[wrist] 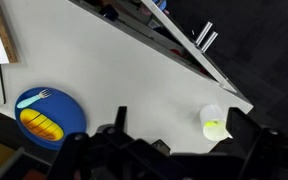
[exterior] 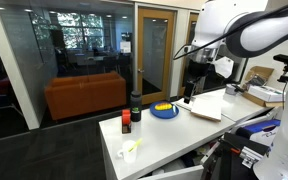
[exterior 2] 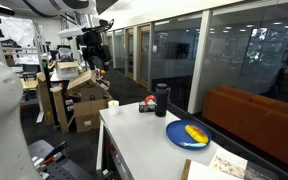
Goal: Take the yellow marker out of the cup and put it on the table
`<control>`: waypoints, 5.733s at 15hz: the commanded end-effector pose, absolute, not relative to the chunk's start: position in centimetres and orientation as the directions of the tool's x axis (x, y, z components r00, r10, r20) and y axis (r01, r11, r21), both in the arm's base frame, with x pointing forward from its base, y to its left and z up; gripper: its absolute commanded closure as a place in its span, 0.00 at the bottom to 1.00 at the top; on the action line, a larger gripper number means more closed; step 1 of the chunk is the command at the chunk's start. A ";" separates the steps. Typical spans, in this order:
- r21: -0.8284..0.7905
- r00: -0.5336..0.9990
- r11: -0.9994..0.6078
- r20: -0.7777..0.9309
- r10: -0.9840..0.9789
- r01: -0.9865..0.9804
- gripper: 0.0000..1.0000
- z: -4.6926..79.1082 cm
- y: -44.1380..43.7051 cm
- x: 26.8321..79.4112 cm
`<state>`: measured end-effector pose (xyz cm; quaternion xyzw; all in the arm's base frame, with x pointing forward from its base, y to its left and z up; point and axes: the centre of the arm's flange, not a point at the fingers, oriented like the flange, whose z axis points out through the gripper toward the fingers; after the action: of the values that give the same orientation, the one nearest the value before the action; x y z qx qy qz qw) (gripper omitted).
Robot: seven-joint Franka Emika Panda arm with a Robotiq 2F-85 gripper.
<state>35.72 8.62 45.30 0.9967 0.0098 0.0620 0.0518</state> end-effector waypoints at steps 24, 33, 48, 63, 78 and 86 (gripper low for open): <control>0.260 0.890 -0.862 0.020 0.455 0.435 0.00 39.7 20.7 50.8; 0.296 0.835 -0.781 -0.199 0.513 0.551 0.00 34.5 22.9 55.9; 0.159 0.648 -0.663 -0.466 0.603 0.732 0.00 26.6 23.0 60.3; 0.080 0.561 -0.615 -0.516 0.647 0.784 0.00 20.6 23.6 60.7; 0.040 0.505 -0.570 -0.518 0.691 0.821 0.00 17.6 25.3 59.6; 0.043 0.504 -0.570 -0.525 0.686 0.821 0.00 16.8 24.8 60.0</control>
<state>59.01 24.66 17.23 0.8606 0.4295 -0.2353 0.1400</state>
